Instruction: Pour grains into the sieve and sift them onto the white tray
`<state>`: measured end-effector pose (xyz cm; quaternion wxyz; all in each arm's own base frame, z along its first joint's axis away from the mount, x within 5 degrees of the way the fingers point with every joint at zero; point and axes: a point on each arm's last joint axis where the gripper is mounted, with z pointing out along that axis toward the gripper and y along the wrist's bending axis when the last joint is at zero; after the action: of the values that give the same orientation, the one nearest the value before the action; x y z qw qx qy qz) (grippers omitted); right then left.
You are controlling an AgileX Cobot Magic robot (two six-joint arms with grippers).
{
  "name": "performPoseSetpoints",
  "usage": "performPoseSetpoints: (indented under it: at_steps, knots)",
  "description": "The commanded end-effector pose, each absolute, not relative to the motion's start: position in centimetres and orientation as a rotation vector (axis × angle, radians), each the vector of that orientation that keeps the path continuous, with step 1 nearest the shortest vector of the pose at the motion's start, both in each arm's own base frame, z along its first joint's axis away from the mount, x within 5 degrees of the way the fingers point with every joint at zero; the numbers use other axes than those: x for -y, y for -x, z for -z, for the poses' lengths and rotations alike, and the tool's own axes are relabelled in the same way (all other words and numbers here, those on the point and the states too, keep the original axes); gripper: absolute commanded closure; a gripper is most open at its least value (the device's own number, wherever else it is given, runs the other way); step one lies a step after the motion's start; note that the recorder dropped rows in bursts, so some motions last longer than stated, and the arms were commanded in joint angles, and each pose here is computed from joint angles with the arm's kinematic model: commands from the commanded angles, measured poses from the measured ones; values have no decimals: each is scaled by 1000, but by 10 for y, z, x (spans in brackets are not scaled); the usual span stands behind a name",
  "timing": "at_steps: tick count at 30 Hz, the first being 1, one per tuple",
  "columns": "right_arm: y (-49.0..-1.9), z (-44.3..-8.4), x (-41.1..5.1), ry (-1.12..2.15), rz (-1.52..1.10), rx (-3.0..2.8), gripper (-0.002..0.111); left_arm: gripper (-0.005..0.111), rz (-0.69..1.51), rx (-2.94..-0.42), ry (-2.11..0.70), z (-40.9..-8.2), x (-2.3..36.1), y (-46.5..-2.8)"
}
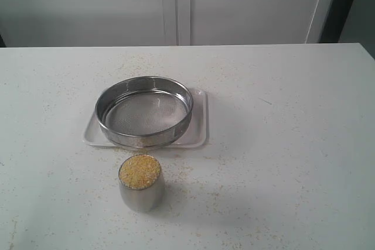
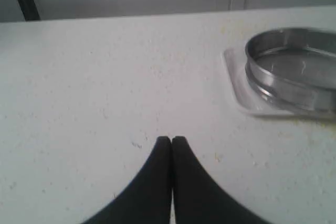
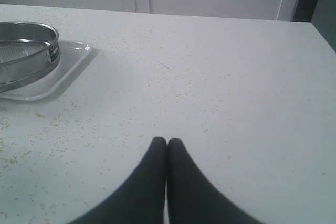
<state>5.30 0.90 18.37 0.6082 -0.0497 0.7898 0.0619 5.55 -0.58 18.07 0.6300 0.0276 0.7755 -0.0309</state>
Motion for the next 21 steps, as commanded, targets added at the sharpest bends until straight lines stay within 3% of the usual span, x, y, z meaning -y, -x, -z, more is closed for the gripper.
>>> performPoseSetpoints:
  at_steps: [1, 13, 21]
  knots:
    - [-53, -183, -8, 104, -138, -1818, 108, 107, 90, -1654, -21, -191, 5, -57]
    - [-53, -183, -8, 104, -138, -1818, 108, 107, 210, -1399, 127, -214, 2, -56]
    - [-53, -183, -8, 104, -138, -1818, 108, 107, 244, -1452, 143, -222, 3, -55]
